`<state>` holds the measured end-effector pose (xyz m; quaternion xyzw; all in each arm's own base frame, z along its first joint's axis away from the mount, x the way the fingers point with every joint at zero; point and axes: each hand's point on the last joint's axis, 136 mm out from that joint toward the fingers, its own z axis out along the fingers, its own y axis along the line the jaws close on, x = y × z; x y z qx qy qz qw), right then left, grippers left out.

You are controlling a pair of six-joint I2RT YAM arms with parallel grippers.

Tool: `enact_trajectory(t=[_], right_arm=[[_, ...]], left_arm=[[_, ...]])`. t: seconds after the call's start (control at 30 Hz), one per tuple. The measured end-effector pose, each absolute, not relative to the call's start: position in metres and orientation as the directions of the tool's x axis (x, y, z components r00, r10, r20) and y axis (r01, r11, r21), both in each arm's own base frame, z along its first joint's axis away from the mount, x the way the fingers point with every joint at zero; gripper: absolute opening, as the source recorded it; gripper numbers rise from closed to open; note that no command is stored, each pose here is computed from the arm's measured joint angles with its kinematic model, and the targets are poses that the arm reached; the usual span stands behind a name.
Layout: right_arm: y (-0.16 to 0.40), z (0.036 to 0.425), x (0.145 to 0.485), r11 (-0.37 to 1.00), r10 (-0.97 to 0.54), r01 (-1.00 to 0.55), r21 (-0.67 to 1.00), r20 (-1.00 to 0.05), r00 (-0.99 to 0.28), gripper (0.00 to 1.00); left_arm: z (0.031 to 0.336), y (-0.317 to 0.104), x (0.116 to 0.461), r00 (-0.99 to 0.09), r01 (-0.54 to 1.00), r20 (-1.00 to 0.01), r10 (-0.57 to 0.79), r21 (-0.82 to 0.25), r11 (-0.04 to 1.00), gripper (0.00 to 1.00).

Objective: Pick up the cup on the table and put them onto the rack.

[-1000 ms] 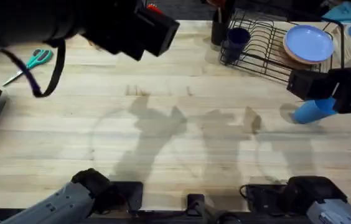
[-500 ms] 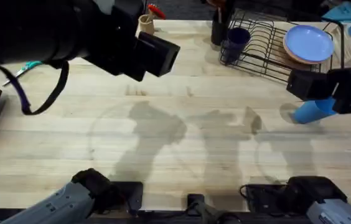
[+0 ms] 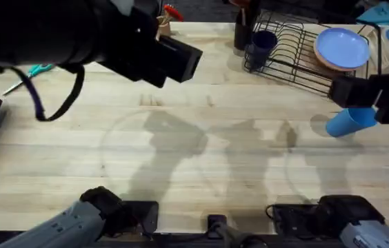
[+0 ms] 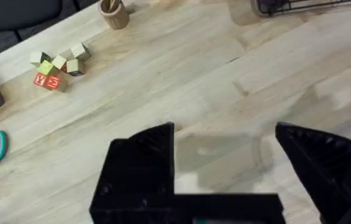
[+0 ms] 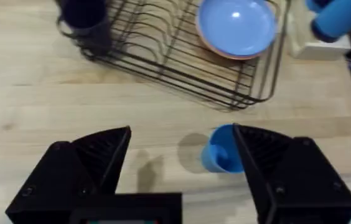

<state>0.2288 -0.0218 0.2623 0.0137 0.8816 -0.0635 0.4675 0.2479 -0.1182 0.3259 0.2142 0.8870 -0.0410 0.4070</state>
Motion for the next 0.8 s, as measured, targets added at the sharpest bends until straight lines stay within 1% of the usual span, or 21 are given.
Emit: enact_trajectory(t=[0.17, 0.2, 0.23, 0.27, 0.4, 0.53, 0.63, 0.8], right_arm=[[-0.044, 0.261, 0.222, 0.966, -0.025, 0.195, -0.168, -0.814, -0.581, 0.993], [-0.048, 0.259, 0.220, 0.960, -0.019, 0.215, -0.179, -0.808, -0.589, 0.993], [-0.061, 0.255, 0.212, 0.937, 0.003, 0.279, -0.212, -0.791, -0.612, 0.993], [-0.063, 0.254, 0.210, 0.930, 0.007, 0.293, -0.221, -0.787, -0.617, 0.993], [-0.075, 0.251, 0.202, 0.905, 0.051, 0.357, -0.230, -0.776, -0.629, 0.993], [-0.090, 0.245, 0.197, 0.872, 0.130, 0.439, -0.218, -0.762, -0.635, 0.993], [-0.096, 0.234, 0.199, 0.864, 0.177, 0.460, -0.205, -0.732, -0.658, 0.993], [-0.095, 0.217, 0.209, 0.877, 0.222, 0.446, -0.176, -0.676, -0.703, 0.993]], left_arm=[[0.318, -0.122, 0.255, -0.597, 0.415, -0.719, 0.356, 0.103, 0.904, 0.993], [0.318, -0.123, 0.255, -0.596, 0.415, -0.719, 0.356, 0.103, 0.904, 0.993], [0.319, -0.124, 0.258, -0.591, 0.414, -0.725, 0.353, 0.102, 0.904, 0.993], [0.320, -0.124, 0.258, -0.588, 0.414, -0.728, 0.351, 0.102, 0.905, 0.993], [0.322, -0.125, 0.260, -0.580, 0.413, -0.737, 0.346, 0.100, 0.905, 0.993], [0.322, -0.126, 0.260, -0.579, 0.413, -0.738, 0.346, 0.100, 0.905, 0.993], [0.322, -0.126, 0.260, -0.579, 0.412, -0.739, 0.345, 0.100, 0.905, 0.993], [0.323, -0.126, 0.261, -0.578, 0.412, -0.740, 0.345, 0.100, 0.906, 0.992]])
